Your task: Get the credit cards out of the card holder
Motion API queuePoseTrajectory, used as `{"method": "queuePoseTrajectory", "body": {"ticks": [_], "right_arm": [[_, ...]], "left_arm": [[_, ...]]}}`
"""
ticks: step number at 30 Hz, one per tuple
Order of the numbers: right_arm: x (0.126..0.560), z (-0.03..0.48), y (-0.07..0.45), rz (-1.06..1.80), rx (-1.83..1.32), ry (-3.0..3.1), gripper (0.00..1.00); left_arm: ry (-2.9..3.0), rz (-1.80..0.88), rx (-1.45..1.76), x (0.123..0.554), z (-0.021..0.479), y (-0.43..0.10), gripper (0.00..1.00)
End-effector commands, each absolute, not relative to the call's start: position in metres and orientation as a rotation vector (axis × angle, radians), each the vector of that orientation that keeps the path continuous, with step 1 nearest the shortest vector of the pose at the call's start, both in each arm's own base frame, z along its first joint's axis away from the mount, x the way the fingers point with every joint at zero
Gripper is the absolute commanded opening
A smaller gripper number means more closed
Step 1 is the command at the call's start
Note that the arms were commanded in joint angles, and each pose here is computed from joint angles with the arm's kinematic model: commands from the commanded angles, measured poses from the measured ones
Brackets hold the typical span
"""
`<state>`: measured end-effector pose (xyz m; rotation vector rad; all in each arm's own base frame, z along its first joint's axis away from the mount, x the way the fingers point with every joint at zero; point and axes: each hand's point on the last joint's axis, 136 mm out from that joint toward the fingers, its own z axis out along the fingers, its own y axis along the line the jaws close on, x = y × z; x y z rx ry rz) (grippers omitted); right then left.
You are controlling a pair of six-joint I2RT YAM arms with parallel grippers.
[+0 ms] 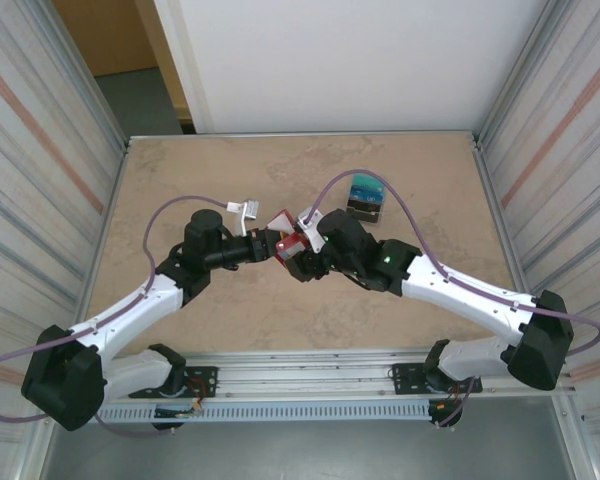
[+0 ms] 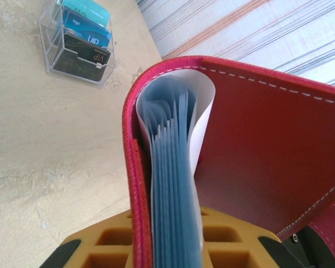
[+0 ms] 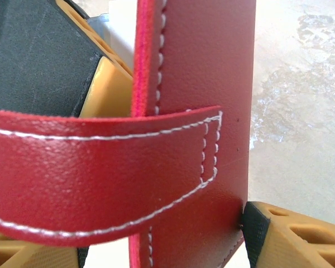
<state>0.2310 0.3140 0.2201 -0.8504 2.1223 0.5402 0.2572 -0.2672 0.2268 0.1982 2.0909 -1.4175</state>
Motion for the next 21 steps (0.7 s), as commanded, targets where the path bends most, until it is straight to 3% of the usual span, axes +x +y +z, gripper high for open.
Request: {"method": "queuePoseTrajectory", "body": {"ticks": [1,9,16,21], "right_arm": [[0.23,0.223,0.32,0.549,-0.88,2.107,0.71],[0.233,0.218,0.319,0.53,-0.858,2.133,0.61],[0.236,0.215,0.32,0.532,-0.84,2.133,0.61],[0.238,0.217,0.32,0.536,-0.81,2.127,0.41]], "left_arm": [[2.009,-1.478,0.244,0.253,0.256,-0.27,0.15],[1.995,-1.517,0.291,0.246,0.263,-0.275,0.15],[1.979,-1.589,0.336,0.239,0.27,-0.283,0.17],[1.986,-1.606,0.339,0.236,0.272,-0.284,0.25]]}}
